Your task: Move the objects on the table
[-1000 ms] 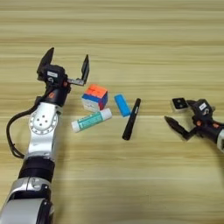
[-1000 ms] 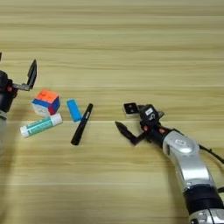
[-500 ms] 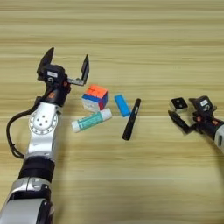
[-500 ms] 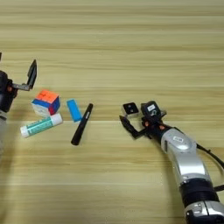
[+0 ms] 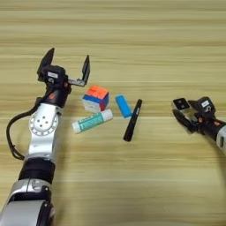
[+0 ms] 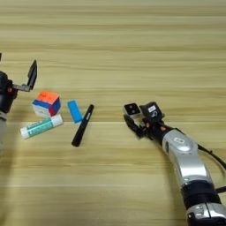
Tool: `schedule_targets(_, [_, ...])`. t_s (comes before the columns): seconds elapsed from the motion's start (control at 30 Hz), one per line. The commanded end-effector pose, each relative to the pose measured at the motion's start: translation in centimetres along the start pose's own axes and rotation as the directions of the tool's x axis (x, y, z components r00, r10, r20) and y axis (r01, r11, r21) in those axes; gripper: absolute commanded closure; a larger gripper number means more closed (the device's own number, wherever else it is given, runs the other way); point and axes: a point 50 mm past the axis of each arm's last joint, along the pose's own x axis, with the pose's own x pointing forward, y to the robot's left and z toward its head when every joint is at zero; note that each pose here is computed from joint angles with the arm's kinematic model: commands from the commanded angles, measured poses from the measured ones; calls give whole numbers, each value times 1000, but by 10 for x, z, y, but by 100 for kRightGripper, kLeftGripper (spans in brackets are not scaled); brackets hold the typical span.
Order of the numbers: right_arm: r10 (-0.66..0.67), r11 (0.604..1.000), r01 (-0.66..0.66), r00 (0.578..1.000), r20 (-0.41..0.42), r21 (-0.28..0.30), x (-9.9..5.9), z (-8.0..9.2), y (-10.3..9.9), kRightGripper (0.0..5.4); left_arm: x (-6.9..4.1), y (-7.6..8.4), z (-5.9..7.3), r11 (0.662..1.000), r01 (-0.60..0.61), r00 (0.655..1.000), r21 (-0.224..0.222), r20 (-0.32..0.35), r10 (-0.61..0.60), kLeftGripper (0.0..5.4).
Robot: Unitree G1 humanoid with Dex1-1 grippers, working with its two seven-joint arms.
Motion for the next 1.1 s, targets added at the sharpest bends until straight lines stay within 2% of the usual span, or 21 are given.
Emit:
schedule_targets(0.03, [0,1000,0,999,-42,-6,-4,-7,0,253,2,0,0,1000,7,1000,-1,-6,-7,0])
schedule_targets(0.17, [-7,1000,7,999,-43,-10,-4,-6,-2,292,2,0,1,1000,7,1000,0,-6,-7,0])
schedule_targets(0.63, [-8,1000,8,1000,-25,-23,-2,-1,-4,293,5,-1,0,1000,9,1000,-2,-5,-9,0])
schedule_targets(1.1, [65,995,-57,993,96,-86,-8,26,5,293,3,-5,1,999,36,999,-14,8,-36,0])
